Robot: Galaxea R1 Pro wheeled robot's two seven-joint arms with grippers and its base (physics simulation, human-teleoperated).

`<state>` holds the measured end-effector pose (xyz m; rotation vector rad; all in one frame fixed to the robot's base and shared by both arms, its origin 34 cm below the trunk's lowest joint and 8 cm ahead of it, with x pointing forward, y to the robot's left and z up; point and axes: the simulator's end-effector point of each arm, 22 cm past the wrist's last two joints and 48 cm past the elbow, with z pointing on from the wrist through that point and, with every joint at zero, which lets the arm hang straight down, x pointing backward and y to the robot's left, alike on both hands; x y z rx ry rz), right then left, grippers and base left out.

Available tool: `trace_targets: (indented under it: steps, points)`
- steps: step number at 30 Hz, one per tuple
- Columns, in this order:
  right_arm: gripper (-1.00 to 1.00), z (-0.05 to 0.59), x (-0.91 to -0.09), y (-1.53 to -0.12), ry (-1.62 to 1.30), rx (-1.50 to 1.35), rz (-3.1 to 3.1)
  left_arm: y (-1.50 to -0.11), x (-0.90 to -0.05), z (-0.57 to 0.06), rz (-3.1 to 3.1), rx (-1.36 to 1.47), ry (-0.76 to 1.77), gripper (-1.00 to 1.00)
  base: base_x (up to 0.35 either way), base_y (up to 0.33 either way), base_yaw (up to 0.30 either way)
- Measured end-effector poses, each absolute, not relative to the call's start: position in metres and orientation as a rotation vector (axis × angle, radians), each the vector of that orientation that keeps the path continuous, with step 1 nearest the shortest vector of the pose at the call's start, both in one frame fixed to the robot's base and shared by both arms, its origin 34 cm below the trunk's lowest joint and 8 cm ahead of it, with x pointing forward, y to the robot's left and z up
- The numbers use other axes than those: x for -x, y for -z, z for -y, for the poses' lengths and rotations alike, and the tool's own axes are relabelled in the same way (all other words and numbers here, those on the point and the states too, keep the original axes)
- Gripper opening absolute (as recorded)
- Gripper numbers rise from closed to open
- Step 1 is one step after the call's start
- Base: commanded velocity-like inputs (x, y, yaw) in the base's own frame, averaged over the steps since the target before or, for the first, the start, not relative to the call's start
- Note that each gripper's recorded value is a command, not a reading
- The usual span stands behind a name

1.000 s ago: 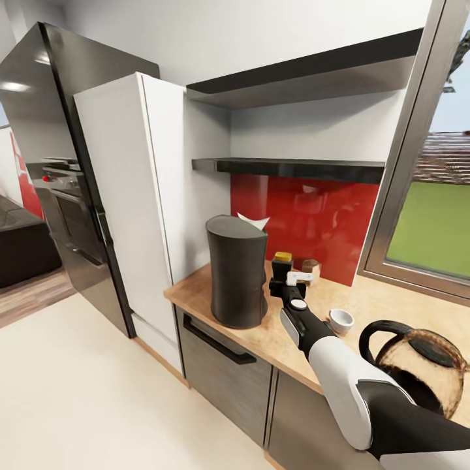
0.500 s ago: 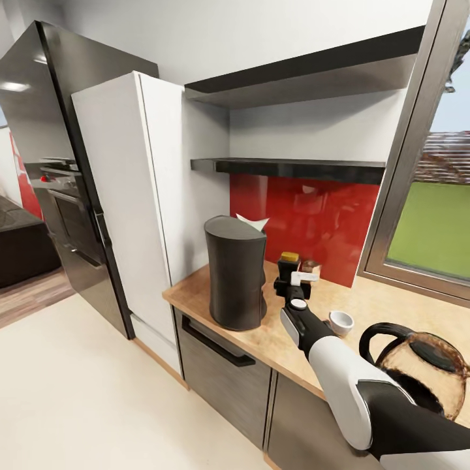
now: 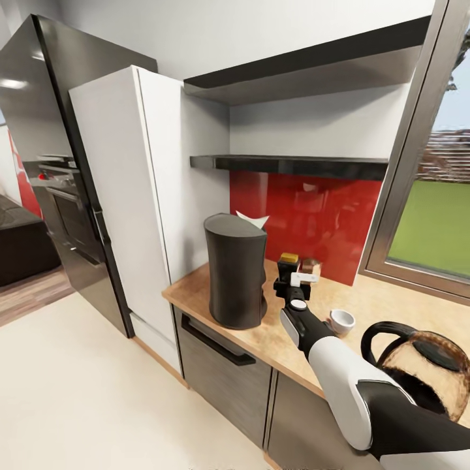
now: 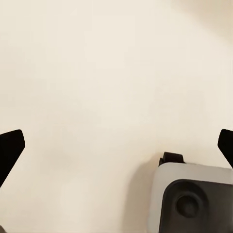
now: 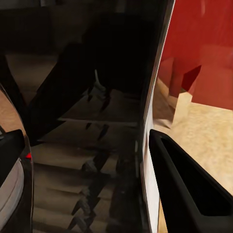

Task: Set up a coffee station on the kitchen countertop: keep the coffee maker on the countertop, move the bottle of coffee from the kitchen shelf to the counter next to the coffee maker, place a paper coffee filter on top of the coffee maker, put the saucer next to the coffee maker with the coffee cup on the saucer, and place the electric kettle next to the coffee maker.

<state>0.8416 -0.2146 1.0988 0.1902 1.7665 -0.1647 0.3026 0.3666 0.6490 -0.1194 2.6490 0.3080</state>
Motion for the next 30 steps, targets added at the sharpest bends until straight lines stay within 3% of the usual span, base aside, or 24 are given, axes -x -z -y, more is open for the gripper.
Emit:
trace_targets:
  steps: [30]
  points:
    - [-1.0,0.215,-0.847,-1.063,0.153,-0.203,-1.713,-0.625,-0.303,-0.365,-2.671,0.117,-0.31,1.0,0.0,0.0,0.0]
